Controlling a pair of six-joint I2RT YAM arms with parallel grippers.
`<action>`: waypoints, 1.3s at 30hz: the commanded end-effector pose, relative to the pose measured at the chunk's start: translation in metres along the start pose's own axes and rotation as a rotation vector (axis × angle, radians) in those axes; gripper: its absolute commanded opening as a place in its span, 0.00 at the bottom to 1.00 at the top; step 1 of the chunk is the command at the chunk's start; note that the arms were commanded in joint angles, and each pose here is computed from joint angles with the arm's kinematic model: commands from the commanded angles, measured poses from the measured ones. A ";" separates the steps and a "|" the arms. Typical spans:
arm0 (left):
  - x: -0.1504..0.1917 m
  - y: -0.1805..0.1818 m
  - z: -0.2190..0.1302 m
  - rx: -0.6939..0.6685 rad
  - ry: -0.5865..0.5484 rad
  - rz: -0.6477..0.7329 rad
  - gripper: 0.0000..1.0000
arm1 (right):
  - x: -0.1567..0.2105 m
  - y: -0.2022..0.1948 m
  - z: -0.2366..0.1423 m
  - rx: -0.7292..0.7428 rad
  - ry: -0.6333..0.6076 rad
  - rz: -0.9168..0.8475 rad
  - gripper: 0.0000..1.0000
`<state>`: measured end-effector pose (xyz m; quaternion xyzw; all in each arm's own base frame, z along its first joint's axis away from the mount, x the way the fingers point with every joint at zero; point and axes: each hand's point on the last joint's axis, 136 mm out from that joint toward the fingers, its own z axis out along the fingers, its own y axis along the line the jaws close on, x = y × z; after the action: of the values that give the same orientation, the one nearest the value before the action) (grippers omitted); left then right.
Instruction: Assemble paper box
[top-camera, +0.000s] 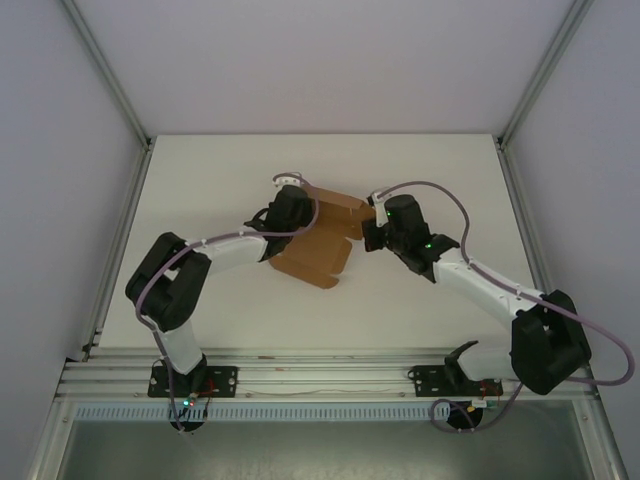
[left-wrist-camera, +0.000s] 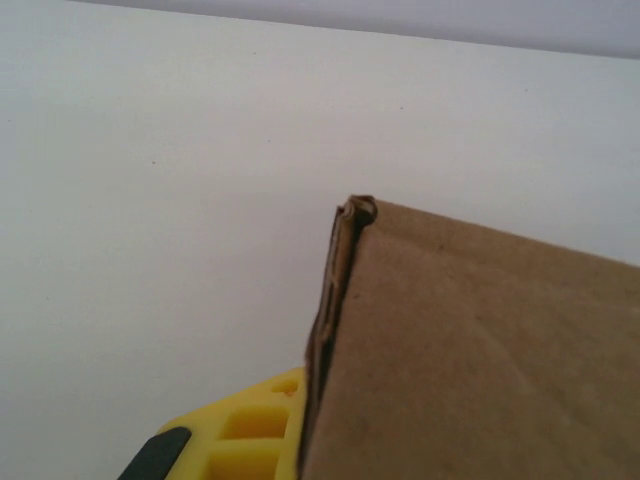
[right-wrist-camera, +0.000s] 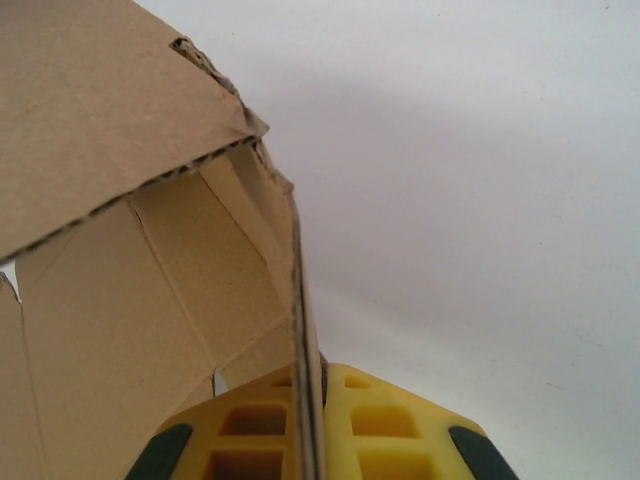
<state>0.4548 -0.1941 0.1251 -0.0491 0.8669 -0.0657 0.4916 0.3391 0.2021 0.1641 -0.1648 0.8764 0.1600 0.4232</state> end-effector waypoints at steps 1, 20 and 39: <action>0.009 0.069 0.009 -0.306 0.019 0.036 0.00 | -0.006 -0.014 -0.004 0.071 -0.022 0.019 0.00; 0.018 -0.005 -0.024 0.165 0.063 0.039 0.00 | -0.046 -0.022 -0.030 0.123 -0.176 0.073 0.74; 0.020 -0.004 -0.031 0.174 0.067 -0.002 0.00 | -0.037 -0.023 0.001 0.118 -0.046 0.053 0.85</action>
<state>0.4185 -0.1963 0.1065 0.0071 0.8844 -0.1274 0.4490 0.3763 0.1850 0.2047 -0.0899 0.8620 0.1307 0.4814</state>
